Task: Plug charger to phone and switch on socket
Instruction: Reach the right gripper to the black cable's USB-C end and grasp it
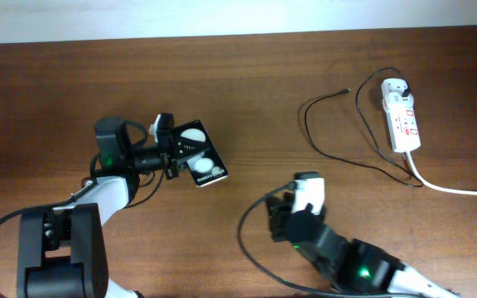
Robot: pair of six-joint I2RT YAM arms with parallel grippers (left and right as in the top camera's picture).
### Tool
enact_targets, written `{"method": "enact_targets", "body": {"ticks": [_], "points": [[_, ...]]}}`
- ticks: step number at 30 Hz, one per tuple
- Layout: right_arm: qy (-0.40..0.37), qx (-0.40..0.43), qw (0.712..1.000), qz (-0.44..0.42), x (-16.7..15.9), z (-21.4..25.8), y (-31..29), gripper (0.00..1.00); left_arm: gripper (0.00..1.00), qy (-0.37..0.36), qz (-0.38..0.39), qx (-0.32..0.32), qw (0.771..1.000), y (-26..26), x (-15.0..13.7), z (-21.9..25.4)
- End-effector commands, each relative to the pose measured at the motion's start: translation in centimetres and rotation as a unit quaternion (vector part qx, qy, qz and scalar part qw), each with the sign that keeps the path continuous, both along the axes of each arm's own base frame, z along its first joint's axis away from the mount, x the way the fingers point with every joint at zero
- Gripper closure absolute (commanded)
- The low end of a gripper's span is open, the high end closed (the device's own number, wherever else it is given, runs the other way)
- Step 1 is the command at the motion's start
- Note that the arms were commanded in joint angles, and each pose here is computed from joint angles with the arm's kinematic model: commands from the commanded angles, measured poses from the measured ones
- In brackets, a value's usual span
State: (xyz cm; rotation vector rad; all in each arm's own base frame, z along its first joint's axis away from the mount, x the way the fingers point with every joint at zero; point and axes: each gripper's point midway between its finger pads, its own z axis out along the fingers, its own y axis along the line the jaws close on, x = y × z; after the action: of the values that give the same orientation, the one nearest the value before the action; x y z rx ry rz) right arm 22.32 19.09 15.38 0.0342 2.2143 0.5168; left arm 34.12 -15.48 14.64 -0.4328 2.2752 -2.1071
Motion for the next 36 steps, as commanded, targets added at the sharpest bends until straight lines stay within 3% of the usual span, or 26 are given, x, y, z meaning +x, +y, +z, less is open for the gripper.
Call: {"method": "enact_targets", "body": {"ticks": [1,2,3,4,5,8,11,16,20,24,29,36], "points": [[0.01,0.036,0.999,0.019,-1.5,1.5,-1.0,0.46,1.0,-0.006,-0.041,-0.028,0.999,-0.1,-0.8,1.7],[0.019,0.037,0.999,0.028,-2.2,1.4,-1.3,0.33,1.0,-0.006,-0.041,-0.028,0.999,-0.1,-0.8,1.7],[0.023,0.026,0.999,0.023,-2.3,1.0,-1.8,0.32,1.0,-0.006,-0.042,-0.028,0.999,-0.1,-0.8,1.7],[0.018,0.009,1.0,0.004,-1.9,0.7,-2.5,0.44,1.0,-0.006,-0.042,-0.028,0.999,-0.1,-0.8,1.7],[0.012,-0.011,1.0,-0.019,-1.3,0.4,-3.2,0.49,1.0,-0.005,-0.042,-0.028,0.999,-0.1,-0.8,1.7],[0.011,-0.02,0.999,-0.029,-0.6,0.3,-3.0,0.5,1.0,-0.006,-0.042,-0.028,0.999,-0.1,-0.8,1.7],[0.04,-0.017,0.996,-0.082,2.1,1.8,-4.1,0.44,1.0,-0.006,-0.042,-0.028,0.999,-0.1,-0.8,1.7],[0.181,0.004,0.968,-0.171,9.5,2.0,-7.5,0.4,1.0,-0.006,-0.042,-0.028,0.999,-0.1,-0.9,1.7],[0.263,-0.02,0.93,-0.255,17.8,-0.4,-11.4,0.34,1.0,-0.006,-0.042,-0.028,0.999,-0.1,-0.9,1.7],[0.277,0.004,0.902,-0.332,25.8,-5.7,-14.6,0.35,1.0,-0.006,-0.043,-0.028,0.999,-0.1,-0.9,1.7],[0.208,0.031,0.912,-0.354,32.0,-10.0,-16.0,0.36,1.0,-0.006,-0.048,-0.031,0.998,-0.2,-1.0,1.8],[0.19,-0.002,0.895,-0.403,32.8,-13.8,-18.0,0.41,1.0,-0.006,-0.051,-0.033,0.998,-0.2,-1.1,1.9]]}}
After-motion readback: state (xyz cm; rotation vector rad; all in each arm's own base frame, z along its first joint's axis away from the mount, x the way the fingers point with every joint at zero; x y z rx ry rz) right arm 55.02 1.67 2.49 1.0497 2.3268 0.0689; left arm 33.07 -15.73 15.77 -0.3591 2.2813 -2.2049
